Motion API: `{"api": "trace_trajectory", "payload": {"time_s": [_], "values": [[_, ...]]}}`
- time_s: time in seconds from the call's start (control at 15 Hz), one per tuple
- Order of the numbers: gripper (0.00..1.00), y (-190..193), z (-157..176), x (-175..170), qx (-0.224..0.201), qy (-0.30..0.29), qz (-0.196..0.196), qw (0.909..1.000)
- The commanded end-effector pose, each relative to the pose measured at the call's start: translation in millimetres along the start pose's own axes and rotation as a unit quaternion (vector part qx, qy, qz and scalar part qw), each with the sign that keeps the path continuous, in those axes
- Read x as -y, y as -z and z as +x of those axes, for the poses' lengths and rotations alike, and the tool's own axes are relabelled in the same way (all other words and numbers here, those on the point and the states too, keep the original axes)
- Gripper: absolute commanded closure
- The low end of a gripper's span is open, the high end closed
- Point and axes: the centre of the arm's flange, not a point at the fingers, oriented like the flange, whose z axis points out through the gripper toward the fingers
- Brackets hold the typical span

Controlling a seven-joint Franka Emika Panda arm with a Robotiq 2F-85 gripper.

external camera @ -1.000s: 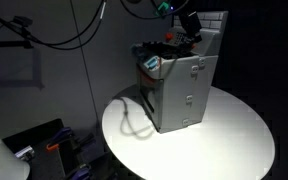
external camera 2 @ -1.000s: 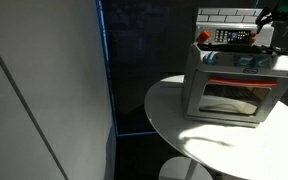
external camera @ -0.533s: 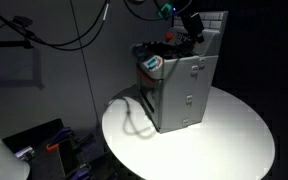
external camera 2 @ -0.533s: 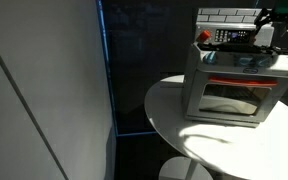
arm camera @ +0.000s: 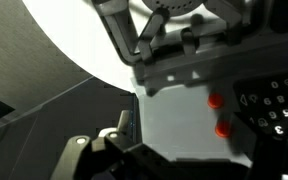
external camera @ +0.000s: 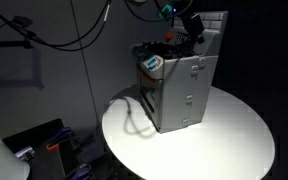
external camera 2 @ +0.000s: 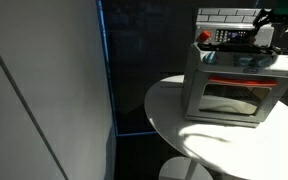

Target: Press the top switch on the stove

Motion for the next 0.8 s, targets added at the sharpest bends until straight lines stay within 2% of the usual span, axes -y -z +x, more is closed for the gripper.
{"api": "trace_trajectory", "payload": {"time_s": [0.0, 0.73], "values": [[0.0, 0.0, 9.9, 6.1, -0.003, -0.014, 0.001, 0.9999], [0.0, -7.0, 14.3, 6.7, -0.005, -0.016, -0.004, 0.9998]]}}
